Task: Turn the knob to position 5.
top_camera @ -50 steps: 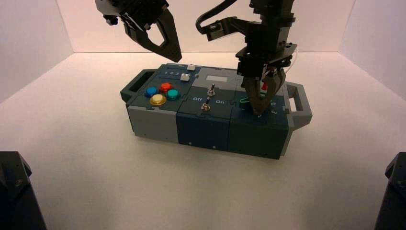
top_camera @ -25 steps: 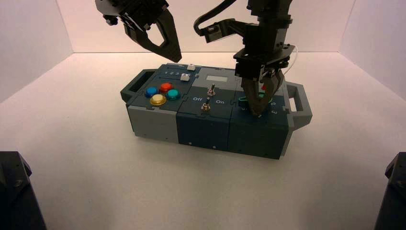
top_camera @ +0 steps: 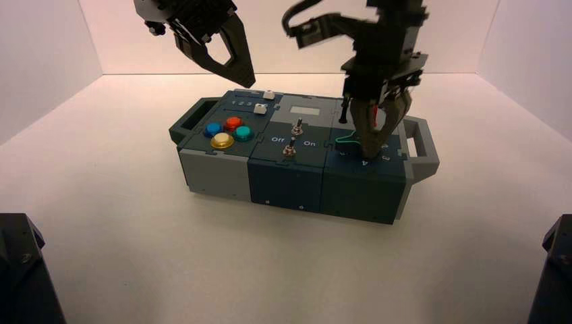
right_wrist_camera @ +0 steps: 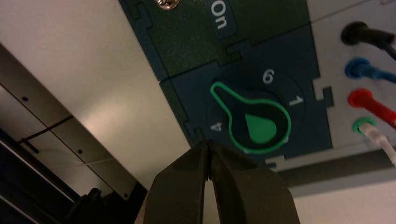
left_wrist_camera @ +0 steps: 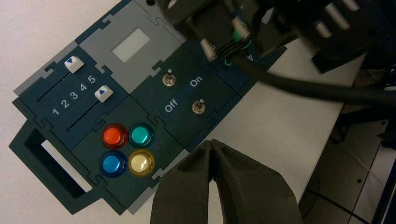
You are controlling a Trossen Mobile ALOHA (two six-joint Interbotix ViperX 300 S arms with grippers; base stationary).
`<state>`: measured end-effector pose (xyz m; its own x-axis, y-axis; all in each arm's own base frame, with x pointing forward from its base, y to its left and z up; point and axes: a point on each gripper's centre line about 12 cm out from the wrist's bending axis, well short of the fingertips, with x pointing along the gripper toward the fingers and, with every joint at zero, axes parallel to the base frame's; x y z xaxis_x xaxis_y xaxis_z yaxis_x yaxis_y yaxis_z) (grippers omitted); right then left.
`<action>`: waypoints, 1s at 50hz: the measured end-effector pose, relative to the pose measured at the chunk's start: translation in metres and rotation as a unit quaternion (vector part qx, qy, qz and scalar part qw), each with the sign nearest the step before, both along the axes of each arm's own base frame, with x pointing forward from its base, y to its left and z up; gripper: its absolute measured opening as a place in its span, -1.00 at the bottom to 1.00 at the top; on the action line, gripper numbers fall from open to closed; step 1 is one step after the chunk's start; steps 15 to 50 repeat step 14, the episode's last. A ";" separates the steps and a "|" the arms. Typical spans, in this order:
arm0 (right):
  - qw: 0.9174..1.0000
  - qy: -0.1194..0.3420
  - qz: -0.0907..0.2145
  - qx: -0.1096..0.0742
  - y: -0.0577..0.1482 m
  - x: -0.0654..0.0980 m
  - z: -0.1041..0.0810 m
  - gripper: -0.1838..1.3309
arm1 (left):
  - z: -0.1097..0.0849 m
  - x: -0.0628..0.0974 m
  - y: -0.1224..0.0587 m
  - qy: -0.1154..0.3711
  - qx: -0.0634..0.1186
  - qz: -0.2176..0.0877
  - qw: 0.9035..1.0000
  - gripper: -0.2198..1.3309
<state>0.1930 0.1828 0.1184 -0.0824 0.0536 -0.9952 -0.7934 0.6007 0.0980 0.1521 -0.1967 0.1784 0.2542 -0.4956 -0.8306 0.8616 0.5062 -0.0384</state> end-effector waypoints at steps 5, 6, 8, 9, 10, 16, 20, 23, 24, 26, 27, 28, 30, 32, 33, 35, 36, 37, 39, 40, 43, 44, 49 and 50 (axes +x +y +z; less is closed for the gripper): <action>1.000 -0.009 0.000 0.008 -0.003 -0.004 0.008 -0.94 | 0.000 0.000 0.000 -0.002 0.002 -0.002 1.000 -0.93; 1.000 -0.009 0.000 0.008 -0.003 -0.004 0.008 -0.94 | 0.000 0.001 0.000 -0.003 0.002 -0.002 1.000 -0.93; 1.000 -0.011 0.000 0.011 -0.004 -0.005 0.010 -0.94 | 0.000 0.001 0.000 -0.003 0.003 -0.002 1.000 -0.93; 1.000 -0.013 0.000 0.012 -0.005 -0.006 0.011 -0.94 | 0.000 0.001 0.000 -0.004 0.003 -0.002 1.000 -0.93; 1.000 -0.013 0.000 0.012 -0.005 -0.006 0.011 -0.94 | 0.000 0.001 0.001 -0.003 0.004 -0.002 1.000 -0.93; 1.000 -0.015 0.000 0.014 -0.006 -0.007 0.011 -0.94 | 0.001 0.001 0.001 -0.006 0.003 -0.003 1.000 -0.93; 1.000 -0.015 0.000 0.014 -0.006 -0.007 0.011 -0.94 | 0.001 0.001 0.001 -0.006 0.003 -0.003 1.000 -0.93; 1.000 -0.015 0.000 0.014 -0.006 -0.007 0.011 -0.94 | 0.001 0.001 0.001 -0.006 0.003 -0.003 1.000 -0.93; 1.000 -0.015 0.000 0.014 -0.006 -0.007 0.011 -0.94 | 0.001 0.001 0.001 -0.006 0.003 -0.003 1.000 -0.93; 1.000 -0.015 0.000 0.014 -0.006 -0.007 0.011 -0.94 | 0.001 0.001 0.001 -0.006 0.003 -0.003 1.000 -0.93; 1.000 -0.015 0.000 0.014 -0.006 -0.007 0.011 -0.94 | 0.001 0.001 0.001 -0.006 0.003 -0.003 1.000 -0.93; 1.000 -0.015 0.000 0.014 -0.006 -0.007 0.011 -0.94 | 0.001 0.001 0.001 -0.006 0.003 -0.003 1.000 -0.93; 1.000 -0.015 0.000 0.014 -0.006 -0.007 0.011 -0.94 | 0.001 0.001 0.001 -0.006 0.003 -0.003 1.000 -0.93; 1.000 -0.015 0.000 0.014 -0.006 -0.007 0.011 -0.94 | 0.001 0.001 0.001 -0.006 0.003 -0.003 1.000 -0.93; 1.000 -0.015 0.000 0.014 -0.006 -0.007 0.011 -0.94 | 0.001 0.001 0.001 -0.006 0.003 -0.003 1.000 -0.93; 1.000 -0.015 0.000 0.014 -0.006 -0.007 0.011 -0.94 | 0.001 0.001 0.001 -0.006 0.003 -0.003 1.000 -0.93; 1.000 -0.015 0.000 0.014 -0.006 -0.007 0.011 -0.94 | 0.001 0.001 0.001 -0.006 0.003 -0.003 1.000 -0.93; 1.000 -0.015 0.000 0.014 -0.006 -0.007 0.011 -0.94 | 0.001 0.001 0.001 -0.006 0.003 -0.003 1.000 -0.93; 1.000 -0.015 0.000 0.014 -0.006 -0.007 0.011 -0.94 | 0.001 0.001 0.001 -0.006 0.003 -0.003 1.000 -0.93; 1.000 -0.015 0.000 0.014 -0.006 -0.007 0.011 -0.94 | 0.001 0.001 0.001 -0.006 0.003 -0.003 1.000 -0.93; 1.000 -0.015 0.000 0.014 -0.006 -0.007 0.011 -0.94 | 0.001 0.001 0.001 -0.006 0.003 -0.003 1.000 -0.93; 1.000 -0.015 0.000 0.014 -0.006 -0.007 0.011 -0.94 | 0.001 0.001 0.001 -0.006 0.003 -0.003 1.000 -0.93; 1.000 -0.015 0.000 0.014 -0.006 -0.007 0.011 -0.94 | 0.001 0.001 0.001 -0.006 0.003 -0.003 1.000 -0.93; 1.000 -0.015 0.000 0.014 -0.006 -0.007 0.011 -0.94 | 0.001 0.001 0.001 -0.006 0.003 -0.003 1.000 -0.93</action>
